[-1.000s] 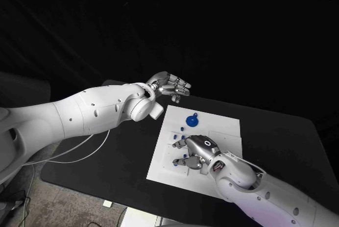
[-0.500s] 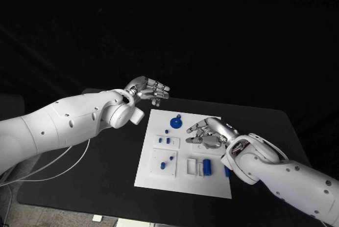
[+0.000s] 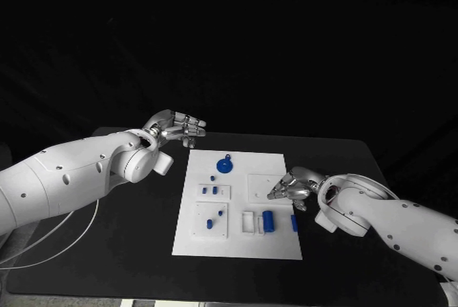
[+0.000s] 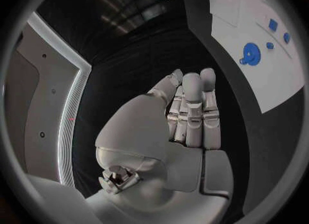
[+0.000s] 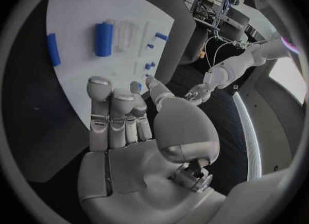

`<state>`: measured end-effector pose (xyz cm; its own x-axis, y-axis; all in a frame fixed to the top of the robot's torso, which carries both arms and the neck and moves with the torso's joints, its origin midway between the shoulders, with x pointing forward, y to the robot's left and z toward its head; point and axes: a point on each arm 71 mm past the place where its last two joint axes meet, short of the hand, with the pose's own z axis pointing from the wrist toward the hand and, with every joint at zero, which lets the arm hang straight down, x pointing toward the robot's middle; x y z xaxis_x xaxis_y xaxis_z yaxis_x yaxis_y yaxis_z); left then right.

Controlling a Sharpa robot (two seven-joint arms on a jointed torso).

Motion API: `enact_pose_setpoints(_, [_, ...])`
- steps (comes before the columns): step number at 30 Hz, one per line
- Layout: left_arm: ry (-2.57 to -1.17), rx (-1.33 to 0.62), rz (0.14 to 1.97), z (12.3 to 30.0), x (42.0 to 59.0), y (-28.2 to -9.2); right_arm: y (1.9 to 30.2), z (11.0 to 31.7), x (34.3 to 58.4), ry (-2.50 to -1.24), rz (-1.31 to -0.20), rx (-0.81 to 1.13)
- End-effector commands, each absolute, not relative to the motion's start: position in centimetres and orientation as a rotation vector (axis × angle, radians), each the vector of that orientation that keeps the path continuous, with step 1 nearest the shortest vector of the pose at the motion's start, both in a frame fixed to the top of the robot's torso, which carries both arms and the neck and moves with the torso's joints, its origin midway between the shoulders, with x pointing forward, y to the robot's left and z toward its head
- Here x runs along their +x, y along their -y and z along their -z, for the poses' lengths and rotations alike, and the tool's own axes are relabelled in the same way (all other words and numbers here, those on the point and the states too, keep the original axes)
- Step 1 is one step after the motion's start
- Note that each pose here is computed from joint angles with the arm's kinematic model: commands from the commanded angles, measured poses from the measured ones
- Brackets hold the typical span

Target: Assemble the parts on the task board

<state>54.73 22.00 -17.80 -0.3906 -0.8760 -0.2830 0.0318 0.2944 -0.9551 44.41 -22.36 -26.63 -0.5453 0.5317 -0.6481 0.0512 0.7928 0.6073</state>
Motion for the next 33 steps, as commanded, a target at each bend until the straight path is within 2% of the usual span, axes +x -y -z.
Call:
enact_pose_setpoints(1, [-1.625, -0.782, 1.311, 17.7, 54.4, -21.6, 22.8, 28.2, 43.3, -2.333, -0.512, 0.517])
enact_pose_setpoints(5, [-1.611, -0.788, 1.337, 17.7, 54.2, -21.6, 22.8, 28.6, 43.0, -2.402, -0.453, 0.527])
enact_pose_setpoints(12, [-1.572, -0.806, 1.37, 17.5, 54.1, -21.8, 22.3, 29.3, 42.9, -2.446, -0.404, 0.535])
enact_pose_setpoints(33, [-1.566, -0.81, 1.407, 17.5, 53.9, -22.0, 21.1, 32.0, 43.8, -2.419, -0.348, 0.565])
